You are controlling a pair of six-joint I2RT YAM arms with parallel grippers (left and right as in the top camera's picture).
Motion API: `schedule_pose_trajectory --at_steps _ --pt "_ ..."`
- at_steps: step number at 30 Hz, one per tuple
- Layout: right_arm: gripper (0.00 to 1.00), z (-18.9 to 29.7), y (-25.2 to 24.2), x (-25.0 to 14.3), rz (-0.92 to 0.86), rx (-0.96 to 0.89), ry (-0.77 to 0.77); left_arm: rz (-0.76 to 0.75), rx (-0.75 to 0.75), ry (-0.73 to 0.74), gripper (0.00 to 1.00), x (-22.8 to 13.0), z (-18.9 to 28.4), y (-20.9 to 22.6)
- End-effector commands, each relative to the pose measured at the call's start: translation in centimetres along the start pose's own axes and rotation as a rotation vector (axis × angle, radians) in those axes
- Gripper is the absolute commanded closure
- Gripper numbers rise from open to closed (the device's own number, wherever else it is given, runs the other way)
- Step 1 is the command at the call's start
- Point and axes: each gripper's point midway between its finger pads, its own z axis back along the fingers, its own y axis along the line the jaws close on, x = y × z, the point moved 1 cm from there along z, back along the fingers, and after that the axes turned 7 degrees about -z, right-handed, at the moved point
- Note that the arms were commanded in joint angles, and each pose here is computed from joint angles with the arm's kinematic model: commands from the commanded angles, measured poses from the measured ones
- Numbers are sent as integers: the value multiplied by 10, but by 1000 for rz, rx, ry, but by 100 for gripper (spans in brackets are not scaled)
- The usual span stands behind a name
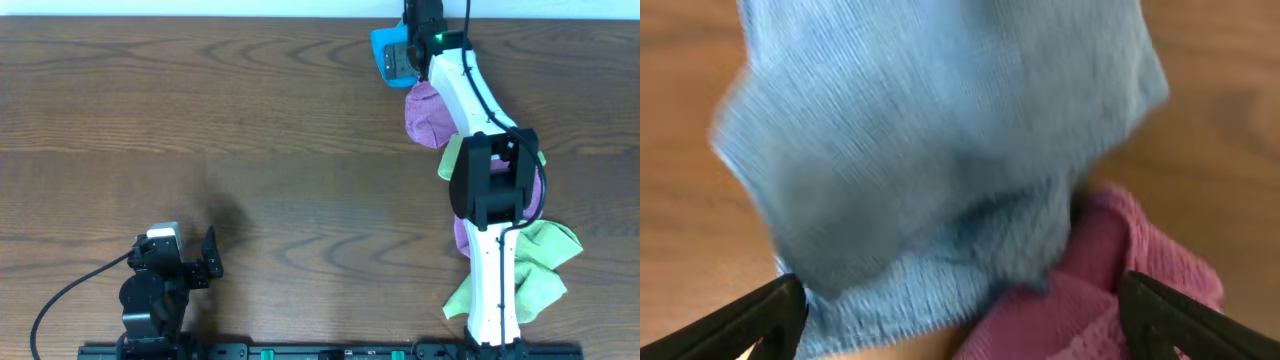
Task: Fold the cloth
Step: 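Lift the blue cloth with the right gripper and pull it left toward the table center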
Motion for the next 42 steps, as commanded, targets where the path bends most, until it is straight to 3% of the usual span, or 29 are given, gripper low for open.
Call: schedule_pose_trajectory --at_steps 1,9,15,21,22,23,29,34,36,40,42 --pt "1 7 -19 3 -53 -33 13 2 13 11 5 -6 -3 2" --pt "2 20 -64 -43 -113 -55 243 2 13 11 5 -6 -3 2" --pt "17 25 -102 -71 -172 -77 374 2 13 11 5 -6 -3 2" --pt "16 32 -164 -80 -390 -221 396 2 13 11 5 -6 -3 2" --pt "13 34 -169 -78 -418 -227 385 2 13 11 5 -6 -3 2" --pt "1 37 -173 -72 -430 -228 362 2 13 11 5 -6 -3 2" --pt "1 91 -180 -10 -451 -196 132 2 13 11 4 -6 -3 2" --pt "1 142 -178 5 -462 -165 69 2 13 11 5 -6 -3 2" --pt "1 150 -164 12 -442 -97 48 2 13 11 4 -6 -3 2" --pt "1 153 -97 46 -256 212 -49 2 13 11 5 -6 -3 2" --pt "1 146 -74 59 -204 263 -101 2 13 11 5 -6 -3 2"
